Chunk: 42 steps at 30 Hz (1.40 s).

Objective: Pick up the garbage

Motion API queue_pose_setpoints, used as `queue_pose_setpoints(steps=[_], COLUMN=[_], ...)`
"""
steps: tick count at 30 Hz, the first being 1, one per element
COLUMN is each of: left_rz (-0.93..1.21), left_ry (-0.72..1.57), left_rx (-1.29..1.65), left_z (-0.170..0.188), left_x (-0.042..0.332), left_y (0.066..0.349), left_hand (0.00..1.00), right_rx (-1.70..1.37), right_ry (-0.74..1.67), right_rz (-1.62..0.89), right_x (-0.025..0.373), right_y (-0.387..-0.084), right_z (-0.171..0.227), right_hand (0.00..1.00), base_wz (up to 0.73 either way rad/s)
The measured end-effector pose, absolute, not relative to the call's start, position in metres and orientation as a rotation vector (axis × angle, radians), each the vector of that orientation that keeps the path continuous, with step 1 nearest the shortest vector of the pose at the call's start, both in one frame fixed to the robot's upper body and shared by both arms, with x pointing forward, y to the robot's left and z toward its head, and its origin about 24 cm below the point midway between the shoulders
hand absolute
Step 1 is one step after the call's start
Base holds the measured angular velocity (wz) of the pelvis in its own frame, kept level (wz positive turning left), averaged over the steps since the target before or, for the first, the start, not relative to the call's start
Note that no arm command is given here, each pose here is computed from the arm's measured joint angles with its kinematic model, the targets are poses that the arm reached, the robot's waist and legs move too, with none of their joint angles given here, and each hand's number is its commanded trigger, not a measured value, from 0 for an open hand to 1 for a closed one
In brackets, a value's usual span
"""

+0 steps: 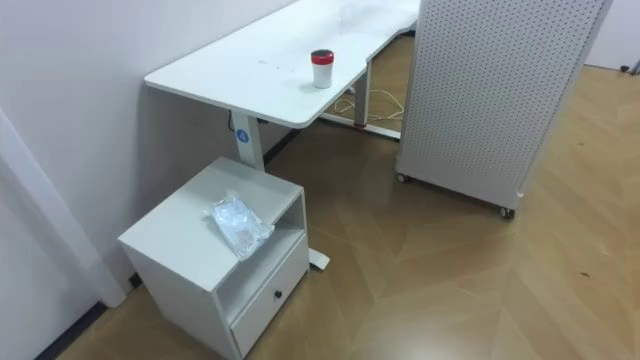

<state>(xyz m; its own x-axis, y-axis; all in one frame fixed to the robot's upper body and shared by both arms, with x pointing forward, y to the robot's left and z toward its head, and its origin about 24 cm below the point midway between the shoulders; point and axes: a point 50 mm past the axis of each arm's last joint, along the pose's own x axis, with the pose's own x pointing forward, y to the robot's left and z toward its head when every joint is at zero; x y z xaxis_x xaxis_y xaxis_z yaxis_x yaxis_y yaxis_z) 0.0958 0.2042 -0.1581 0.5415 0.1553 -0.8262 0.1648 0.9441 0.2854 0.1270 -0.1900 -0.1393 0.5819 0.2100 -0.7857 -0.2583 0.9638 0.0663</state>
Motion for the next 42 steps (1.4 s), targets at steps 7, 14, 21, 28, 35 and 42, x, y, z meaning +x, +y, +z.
queue_pose_setpoints(steps=[7, 14, 21, 28, 35, 42], left_rz=[0.007, 0.004, 0.004, 0.010, 0.024, 0.054], left_ry=[1.026, 1.025, 1.028, 1.027, 1.025, 1.028], left_rx=[0.320, 0.325, 0.326, 0.332, 0.348, 0.352], left_z=[-0.159, -0.159, -0.160, -0.159, -0.158, -0.157], left_x=[0.092, 0.092, 0.091, 0.091, 0.091, 0.088], left_y=[0.207, 0.207, 0.207, 0.209, 0.215, 0.221], left_hand=[0.00, 0.00, 0.00, 0.00, 0.00, 0.00], right_rx=[-0.065, -0.069, -0.103, -0.116, -0.119, -0.120], right_ry=[0.923, 0.931, 0.936, 0.940, 0.938, 0.928], right_rz=[0.277, 0.268, 0.235, 0.208, 0.207, 0.210], right_x=[0.126, 0.125, 0.124, 0.123, 0.123, 0.126], right_y=[-0.190, -0.192, -0.194, -0.196, -0.195, -0.194], right_z=[-0.141, -0.142, -0.143, -0.143, -0.143, -0.142], right_hand=[1.00, 1.00, 1.00, 1.00, 1.00, 1.00], base_wz=[-0.01, 0.00, 0.00, 0.00, 0.01, 0.03])
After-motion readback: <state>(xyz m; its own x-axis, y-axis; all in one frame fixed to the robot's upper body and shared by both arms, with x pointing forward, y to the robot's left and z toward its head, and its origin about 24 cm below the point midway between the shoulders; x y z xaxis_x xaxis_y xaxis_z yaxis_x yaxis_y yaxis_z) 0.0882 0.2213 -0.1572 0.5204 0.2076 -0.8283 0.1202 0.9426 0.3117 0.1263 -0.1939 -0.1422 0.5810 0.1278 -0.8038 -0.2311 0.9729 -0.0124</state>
